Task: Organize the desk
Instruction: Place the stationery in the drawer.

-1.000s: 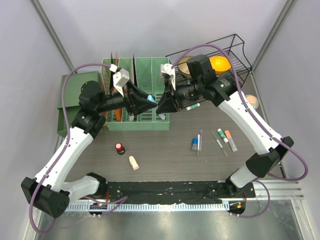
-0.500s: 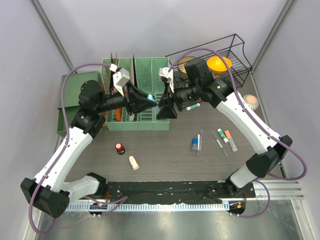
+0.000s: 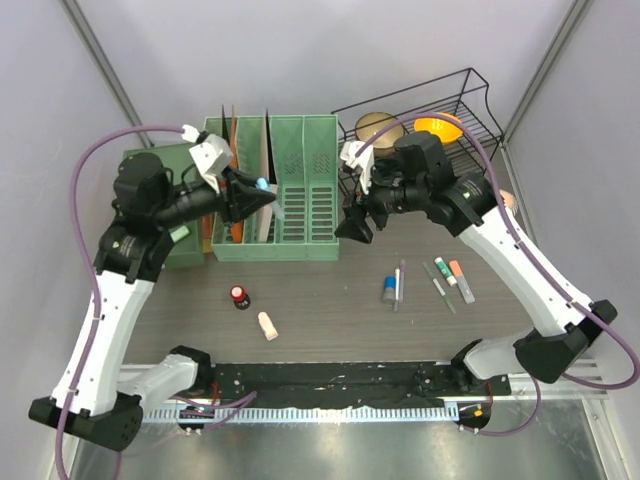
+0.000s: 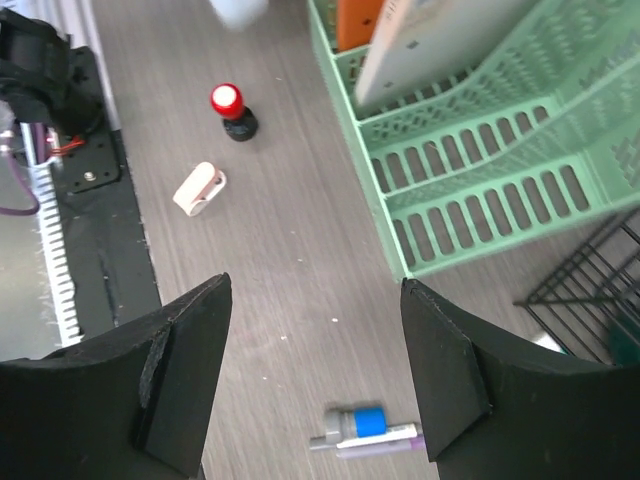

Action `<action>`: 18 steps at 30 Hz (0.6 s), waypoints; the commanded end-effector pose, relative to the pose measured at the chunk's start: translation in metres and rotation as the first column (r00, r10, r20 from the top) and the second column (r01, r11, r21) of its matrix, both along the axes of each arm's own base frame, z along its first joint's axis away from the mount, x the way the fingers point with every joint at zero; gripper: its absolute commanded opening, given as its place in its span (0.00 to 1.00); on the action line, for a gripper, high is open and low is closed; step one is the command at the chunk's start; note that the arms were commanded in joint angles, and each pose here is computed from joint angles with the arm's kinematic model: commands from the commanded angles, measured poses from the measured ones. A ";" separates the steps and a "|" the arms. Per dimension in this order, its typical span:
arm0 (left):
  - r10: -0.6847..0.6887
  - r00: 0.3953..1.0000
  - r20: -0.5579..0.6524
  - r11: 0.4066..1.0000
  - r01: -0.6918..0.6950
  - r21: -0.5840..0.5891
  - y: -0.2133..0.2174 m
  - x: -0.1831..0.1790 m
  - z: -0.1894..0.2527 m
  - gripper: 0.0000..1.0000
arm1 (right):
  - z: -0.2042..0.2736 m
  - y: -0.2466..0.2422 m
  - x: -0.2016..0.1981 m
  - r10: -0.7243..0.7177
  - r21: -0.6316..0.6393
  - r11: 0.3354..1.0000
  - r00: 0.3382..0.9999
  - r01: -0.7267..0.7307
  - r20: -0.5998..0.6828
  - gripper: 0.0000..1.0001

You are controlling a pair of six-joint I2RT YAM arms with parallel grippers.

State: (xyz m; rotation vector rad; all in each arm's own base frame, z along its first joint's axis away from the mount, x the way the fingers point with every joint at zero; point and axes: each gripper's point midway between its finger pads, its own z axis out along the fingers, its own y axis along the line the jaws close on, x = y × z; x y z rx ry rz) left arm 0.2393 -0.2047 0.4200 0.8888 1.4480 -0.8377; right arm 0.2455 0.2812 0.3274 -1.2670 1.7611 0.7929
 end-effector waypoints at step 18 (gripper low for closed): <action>0.517 0.847 0.125 0.689 -0.498 0.527 0.193 0.008 -0.051 0.00 | -0.042 -0.054 0.039 -0.199 -0.131 0.971 0.980 0.199 0.019 0.73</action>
